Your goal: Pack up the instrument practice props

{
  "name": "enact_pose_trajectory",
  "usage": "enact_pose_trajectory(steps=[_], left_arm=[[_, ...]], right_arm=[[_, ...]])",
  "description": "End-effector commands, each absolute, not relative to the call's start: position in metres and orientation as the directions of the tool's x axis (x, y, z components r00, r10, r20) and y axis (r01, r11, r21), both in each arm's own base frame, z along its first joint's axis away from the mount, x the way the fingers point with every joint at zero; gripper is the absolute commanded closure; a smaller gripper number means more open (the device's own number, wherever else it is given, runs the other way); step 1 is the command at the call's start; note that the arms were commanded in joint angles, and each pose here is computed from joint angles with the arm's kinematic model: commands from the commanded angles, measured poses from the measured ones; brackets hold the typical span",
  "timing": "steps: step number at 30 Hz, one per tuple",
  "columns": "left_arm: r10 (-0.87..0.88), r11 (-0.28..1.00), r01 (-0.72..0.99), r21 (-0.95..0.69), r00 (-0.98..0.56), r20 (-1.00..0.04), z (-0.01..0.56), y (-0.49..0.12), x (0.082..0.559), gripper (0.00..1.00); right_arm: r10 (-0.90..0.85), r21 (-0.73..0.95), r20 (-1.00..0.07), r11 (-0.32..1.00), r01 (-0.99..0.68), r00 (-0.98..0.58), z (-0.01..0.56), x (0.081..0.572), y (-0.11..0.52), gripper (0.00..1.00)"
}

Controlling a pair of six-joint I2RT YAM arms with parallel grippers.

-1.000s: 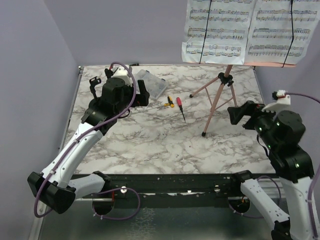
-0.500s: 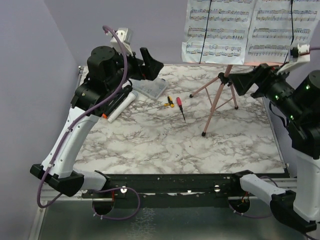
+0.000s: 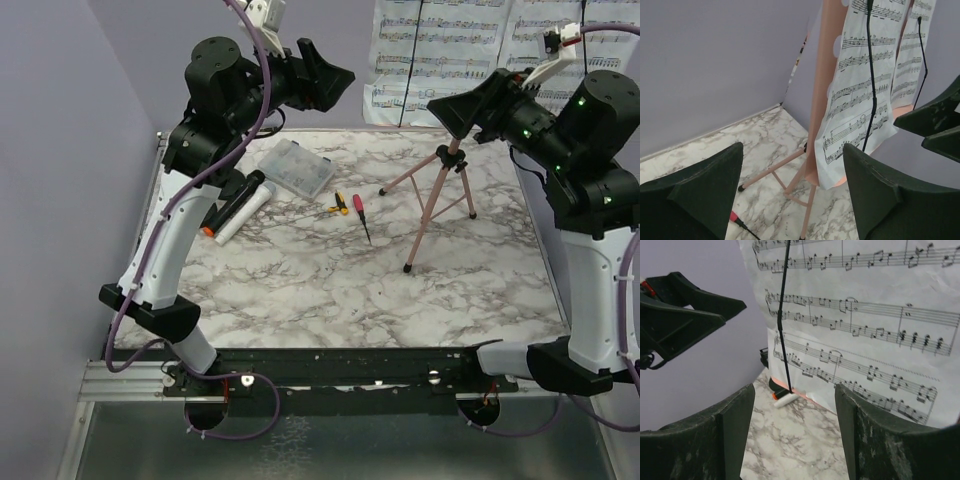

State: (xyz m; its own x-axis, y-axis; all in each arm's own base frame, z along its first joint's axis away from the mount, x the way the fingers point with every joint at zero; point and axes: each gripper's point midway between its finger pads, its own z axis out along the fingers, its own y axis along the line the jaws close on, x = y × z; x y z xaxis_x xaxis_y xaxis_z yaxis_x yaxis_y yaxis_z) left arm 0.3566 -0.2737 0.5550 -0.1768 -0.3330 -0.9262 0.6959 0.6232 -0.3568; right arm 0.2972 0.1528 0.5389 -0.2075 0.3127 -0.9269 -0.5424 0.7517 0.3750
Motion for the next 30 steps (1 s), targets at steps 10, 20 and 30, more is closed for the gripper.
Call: enact_pose_trajectory(steps=[10,20,30], left_arm=[[-0.380,0.429,0.829,-0.358,-0.194,-0.904,0.579,-0.323,0.348,0.43],[-0.387,0.473,0.809,-0.350,-0.166,-0.907,0.576,-0.327,0.360,0.60],[-0.398,0.479,0.805,-0.349,-0.156,-0.904,0.577,-0.329,0.367,0.68]], right_arm=[[0.383,0.394,-0.903,0.564,-0.726,-0.193,0.572,0.317,0.197,0.40],[0.399,0.414,-0.894,0.555,-0.722,-0.205,0.566,0.340,0.206,0.50],[0.402,0.425,-0.890,0.553,-0.717,-0.218,0.561,0.351,0.211,0.62]])
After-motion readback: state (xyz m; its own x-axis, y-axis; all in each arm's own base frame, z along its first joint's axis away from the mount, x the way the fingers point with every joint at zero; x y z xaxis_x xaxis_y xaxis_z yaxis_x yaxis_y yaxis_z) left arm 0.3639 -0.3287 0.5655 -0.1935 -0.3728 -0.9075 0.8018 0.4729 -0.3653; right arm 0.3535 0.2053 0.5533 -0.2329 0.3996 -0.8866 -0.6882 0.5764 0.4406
